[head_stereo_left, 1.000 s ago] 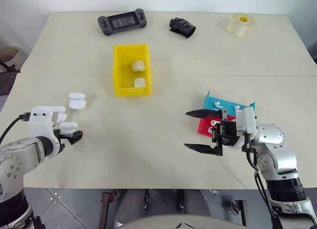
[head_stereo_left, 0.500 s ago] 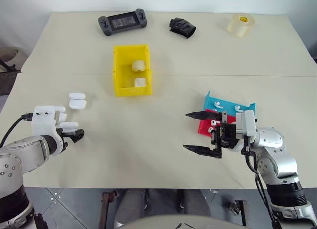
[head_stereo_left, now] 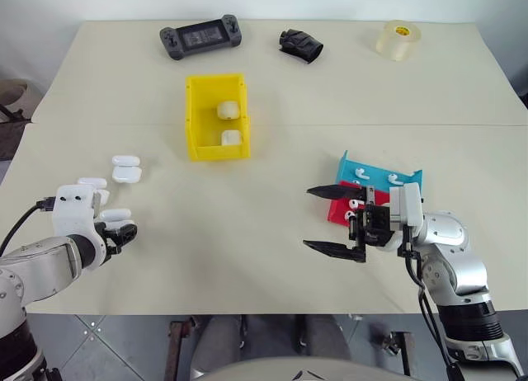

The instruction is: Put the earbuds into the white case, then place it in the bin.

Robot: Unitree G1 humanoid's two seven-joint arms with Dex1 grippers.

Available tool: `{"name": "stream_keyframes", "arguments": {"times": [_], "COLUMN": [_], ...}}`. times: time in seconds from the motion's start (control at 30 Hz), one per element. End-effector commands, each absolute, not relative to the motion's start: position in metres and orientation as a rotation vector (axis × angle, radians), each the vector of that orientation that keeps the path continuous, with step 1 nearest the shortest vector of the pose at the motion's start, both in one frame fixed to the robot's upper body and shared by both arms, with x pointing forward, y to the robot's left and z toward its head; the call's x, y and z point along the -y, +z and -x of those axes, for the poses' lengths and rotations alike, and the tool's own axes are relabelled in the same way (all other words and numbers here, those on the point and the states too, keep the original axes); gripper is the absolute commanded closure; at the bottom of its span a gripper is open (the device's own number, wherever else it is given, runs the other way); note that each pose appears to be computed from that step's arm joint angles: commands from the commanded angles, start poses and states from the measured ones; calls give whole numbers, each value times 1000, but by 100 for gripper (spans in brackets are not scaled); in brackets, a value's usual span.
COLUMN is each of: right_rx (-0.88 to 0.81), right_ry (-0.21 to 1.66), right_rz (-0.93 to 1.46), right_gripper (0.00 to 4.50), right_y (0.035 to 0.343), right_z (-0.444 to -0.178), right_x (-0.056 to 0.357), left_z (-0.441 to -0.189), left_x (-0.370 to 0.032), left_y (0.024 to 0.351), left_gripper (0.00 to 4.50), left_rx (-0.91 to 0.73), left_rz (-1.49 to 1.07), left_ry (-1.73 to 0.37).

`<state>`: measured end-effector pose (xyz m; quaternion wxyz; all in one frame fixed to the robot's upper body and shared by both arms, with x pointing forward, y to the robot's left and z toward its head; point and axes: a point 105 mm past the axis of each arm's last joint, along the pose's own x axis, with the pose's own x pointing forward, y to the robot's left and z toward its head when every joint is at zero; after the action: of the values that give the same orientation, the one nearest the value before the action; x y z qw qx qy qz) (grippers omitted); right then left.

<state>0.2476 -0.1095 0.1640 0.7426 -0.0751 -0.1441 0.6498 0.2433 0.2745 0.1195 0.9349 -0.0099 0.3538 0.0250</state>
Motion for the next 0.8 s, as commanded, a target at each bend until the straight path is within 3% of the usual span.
{"name": "stream_keyframes", "arguments": {"times": [0.03, 0.2, 0.4, 0.8], "right_rx": [349, 326, 293, 187], "right_ry": [1418, 1365, 1261, 964], "right_rz": [181, 208, 260, 399], "right_gripper": [0, 0, 0, 0], "right_y": [171, 172, 175, 183], "right_z": [-247, -248, -251, -238], "right_x": [111, 126, 153, 223], "left_z": [-256, -262, -245, -248], "left_x": [-258, -229, -184, -112], "left_y": [153, 181, 206, 187], "left_gripper": [171, 171, 171, 171], "left_rx": [-528, -270, 57, 376], "left_rz": [-22, -87, -121, -108], "left_ry": [-92, -399, -887, -1441]}}
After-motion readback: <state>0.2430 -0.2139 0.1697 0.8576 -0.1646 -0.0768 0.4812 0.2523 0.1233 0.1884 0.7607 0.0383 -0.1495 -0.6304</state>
